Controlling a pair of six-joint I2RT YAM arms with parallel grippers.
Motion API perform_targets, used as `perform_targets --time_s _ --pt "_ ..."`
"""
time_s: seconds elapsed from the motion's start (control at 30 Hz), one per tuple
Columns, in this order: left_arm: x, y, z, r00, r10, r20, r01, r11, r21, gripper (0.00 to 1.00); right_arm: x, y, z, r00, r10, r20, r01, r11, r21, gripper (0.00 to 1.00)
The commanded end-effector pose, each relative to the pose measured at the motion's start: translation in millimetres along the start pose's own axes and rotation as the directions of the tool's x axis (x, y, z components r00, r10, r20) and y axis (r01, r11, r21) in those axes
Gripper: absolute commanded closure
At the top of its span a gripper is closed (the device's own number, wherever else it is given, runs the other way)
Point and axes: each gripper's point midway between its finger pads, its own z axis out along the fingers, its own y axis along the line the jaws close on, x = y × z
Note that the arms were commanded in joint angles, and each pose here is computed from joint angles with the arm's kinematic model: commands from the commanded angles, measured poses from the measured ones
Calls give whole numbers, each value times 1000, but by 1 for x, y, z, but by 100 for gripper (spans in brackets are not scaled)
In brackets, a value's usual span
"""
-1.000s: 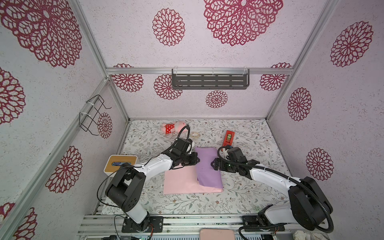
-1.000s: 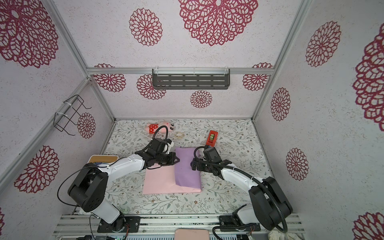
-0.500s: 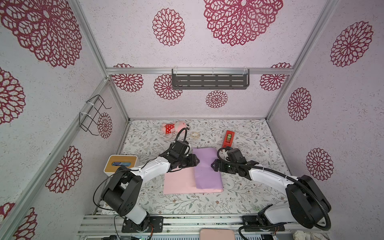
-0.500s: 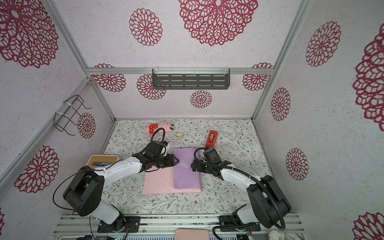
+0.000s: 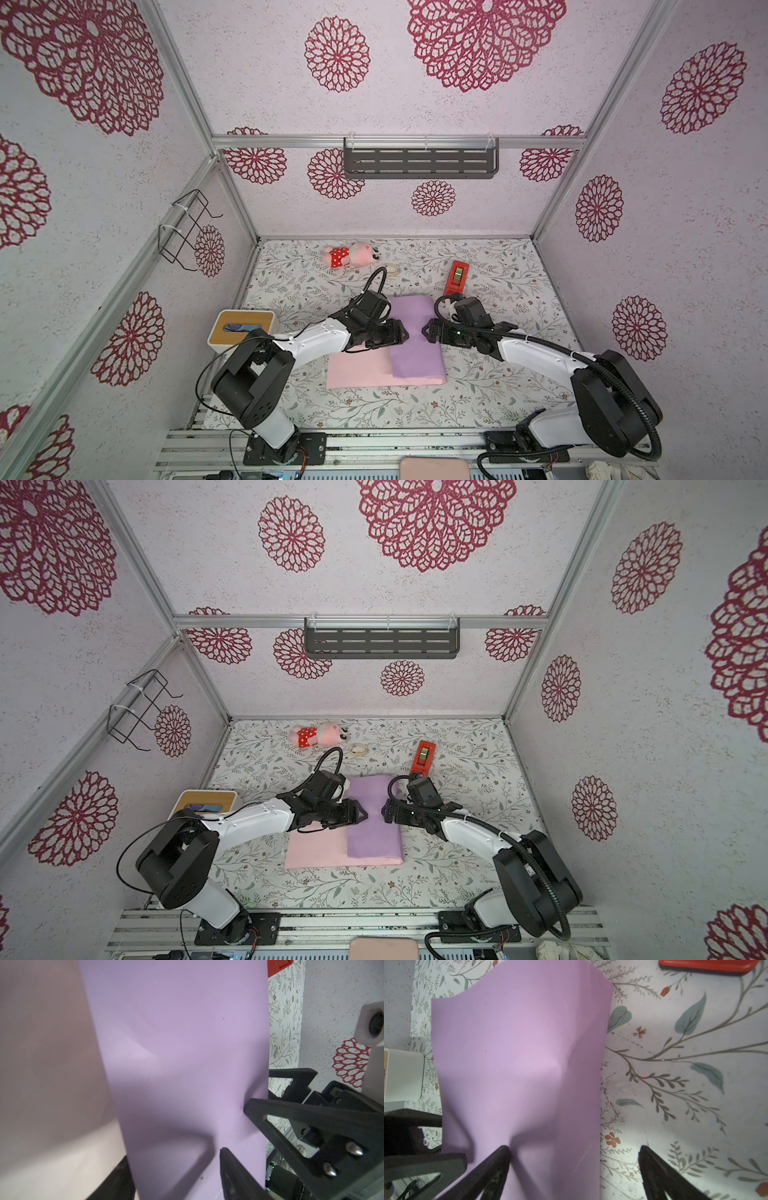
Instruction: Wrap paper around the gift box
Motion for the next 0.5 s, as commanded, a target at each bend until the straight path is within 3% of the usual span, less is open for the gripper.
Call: perform_targets --time_s 0.0,0.27,0.47 --pt "-5 3 1 1000 8 10 -7 999 -48 42 7 -9 2 999 -20 -33 22 999 44 3" --pt "-6 16 -1 999 43 2 -42 992 -119 55 -11 2 -12 997 -70 -11 71 996 51 1" --pt "-6 19 0 999 39 -2 -39 992 -123 63 -18 15 -23 997 -77 -10 77 996 -35 1"
